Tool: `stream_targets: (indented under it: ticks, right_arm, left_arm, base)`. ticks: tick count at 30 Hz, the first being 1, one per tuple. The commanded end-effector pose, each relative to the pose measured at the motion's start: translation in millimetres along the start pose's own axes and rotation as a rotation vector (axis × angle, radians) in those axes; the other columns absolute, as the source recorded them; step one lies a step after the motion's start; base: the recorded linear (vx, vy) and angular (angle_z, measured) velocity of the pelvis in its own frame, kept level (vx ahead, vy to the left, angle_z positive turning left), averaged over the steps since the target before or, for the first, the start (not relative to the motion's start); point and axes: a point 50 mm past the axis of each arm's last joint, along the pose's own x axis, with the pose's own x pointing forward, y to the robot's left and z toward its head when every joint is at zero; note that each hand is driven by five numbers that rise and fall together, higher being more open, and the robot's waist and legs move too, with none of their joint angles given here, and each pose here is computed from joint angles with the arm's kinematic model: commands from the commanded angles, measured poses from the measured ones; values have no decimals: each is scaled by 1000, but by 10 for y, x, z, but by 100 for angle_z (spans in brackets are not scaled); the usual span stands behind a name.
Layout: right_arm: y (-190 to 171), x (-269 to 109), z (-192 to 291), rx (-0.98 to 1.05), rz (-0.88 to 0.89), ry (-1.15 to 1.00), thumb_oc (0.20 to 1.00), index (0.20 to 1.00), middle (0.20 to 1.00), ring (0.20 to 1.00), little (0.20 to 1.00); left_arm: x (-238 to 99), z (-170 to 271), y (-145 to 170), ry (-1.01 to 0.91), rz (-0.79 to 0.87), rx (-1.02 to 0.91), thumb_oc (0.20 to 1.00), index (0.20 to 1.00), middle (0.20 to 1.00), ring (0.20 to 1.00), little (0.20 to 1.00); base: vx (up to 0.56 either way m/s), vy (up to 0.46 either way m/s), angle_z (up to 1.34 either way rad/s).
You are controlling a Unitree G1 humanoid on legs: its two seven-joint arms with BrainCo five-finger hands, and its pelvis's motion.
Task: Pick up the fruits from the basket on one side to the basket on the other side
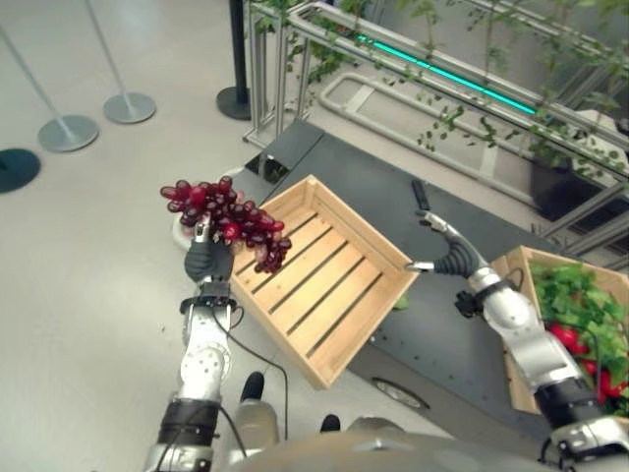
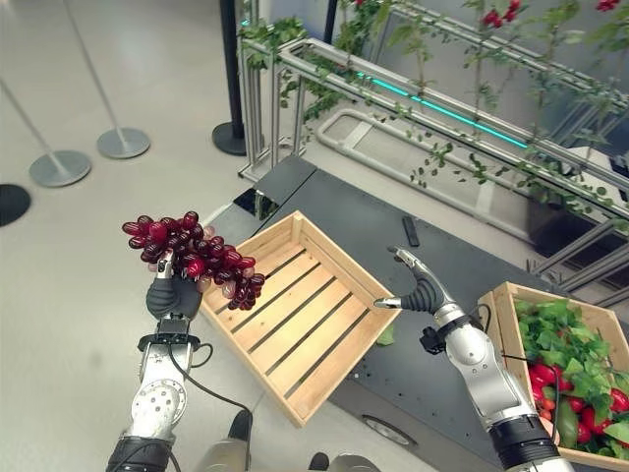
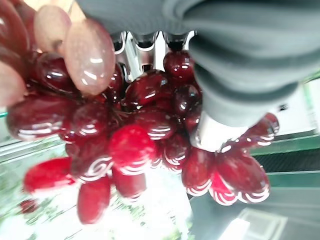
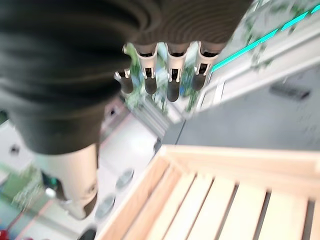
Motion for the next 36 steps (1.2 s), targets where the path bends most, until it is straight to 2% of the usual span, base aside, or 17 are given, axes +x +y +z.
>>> stream_targets:
  ticks: [1,7,14,28,36]
  right_arm:
    - [-398,132,326,-39,-152,-174,1000,1000,1000,1000,1000]
    - [-581,-3,276,-87,-245,-149,1000,1000,1000,1000,1000]
    - [-503,-92,118,-55,-275,-71,1000,1000,1000,1000,1000]
    - [-309,57,174,-19,-240,-87,1000,1000,1000,1000,1000]
    - [-301,10,83,-44,-238,-50,1000,1000,1000,1000,1000]
  left_arm:
    - [180,203,-453,-95,-239,-11,200,200,200,200,200]
    - [245,123,-410,-68,-222,-35,200,200,200,200,200]
    - [203,74,-348,-25,-208,3,200,200,200,200,200]
    - [162,158,-342,-45,-202,36,200,200,200,200,200]
    - [140,190,-280,-75,-175,56,200,200,200,200,200]
  base:
    - [-243,51,157]
    - [-139,-2,105]
    - [81,127,86]
    - [49,89,1]
    - [-37,-13,39]
